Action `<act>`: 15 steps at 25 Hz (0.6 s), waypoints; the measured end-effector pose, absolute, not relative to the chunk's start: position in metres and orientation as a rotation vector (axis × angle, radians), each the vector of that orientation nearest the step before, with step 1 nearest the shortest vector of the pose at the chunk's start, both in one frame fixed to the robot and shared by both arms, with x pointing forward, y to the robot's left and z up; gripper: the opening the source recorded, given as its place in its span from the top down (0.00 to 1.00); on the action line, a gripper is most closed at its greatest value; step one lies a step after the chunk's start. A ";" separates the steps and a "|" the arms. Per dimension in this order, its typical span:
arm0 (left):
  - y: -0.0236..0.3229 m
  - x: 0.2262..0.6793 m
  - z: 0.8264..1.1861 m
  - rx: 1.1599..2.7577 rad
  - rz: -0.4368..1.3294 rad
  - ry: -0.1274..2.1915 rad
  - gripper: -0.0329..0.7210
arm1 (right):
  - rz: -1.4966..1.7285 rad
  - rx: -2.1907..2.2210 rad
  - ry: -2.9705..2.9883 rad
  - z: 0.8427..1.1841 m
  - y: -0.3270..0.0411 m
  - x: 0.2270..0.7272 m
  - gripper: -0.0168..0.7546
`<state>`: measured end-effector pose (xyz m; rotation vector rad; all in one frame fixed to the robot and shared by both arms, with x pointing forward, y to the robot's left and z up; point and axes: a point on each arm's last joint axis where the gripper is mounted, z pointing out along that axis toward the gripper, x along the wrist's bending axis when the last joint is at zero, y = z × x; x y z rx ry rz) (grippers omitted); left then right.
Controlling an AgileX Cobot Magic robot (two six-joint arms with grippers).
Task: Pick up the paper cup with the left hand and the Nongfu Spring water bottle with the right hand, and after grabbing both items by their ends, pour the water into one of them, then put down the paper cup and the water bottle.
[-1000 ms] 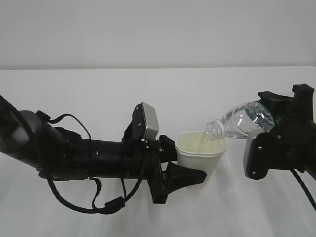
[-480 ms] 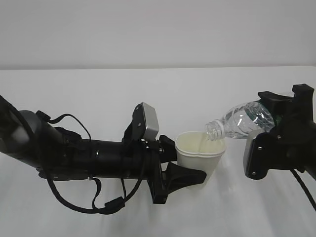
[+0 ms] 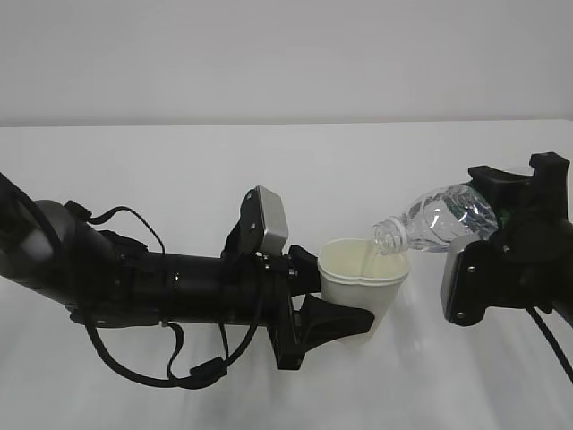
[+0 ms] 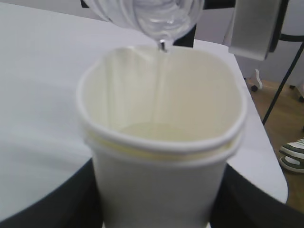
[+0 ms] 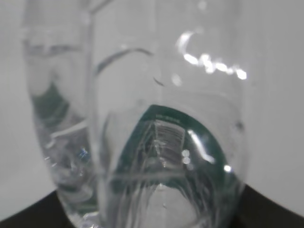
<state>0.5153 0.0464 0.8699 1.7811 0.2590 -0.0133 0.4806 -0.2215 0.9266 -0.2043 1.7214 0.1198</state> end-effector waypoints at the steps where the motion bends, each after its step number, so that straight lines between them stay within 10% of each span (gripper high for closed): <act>1: 0.046 0.515 0.870 1.781 -0.013 0.259 0.40 | 0.120 -0.204 1.721 0.927 -0.221 0.481 0.48; 15: 0.046 0.515 0.870 1.782 -0.014 0.258 0.40 | 0.121 -0.208 1.721 0.927 -0.221 0.481 0.48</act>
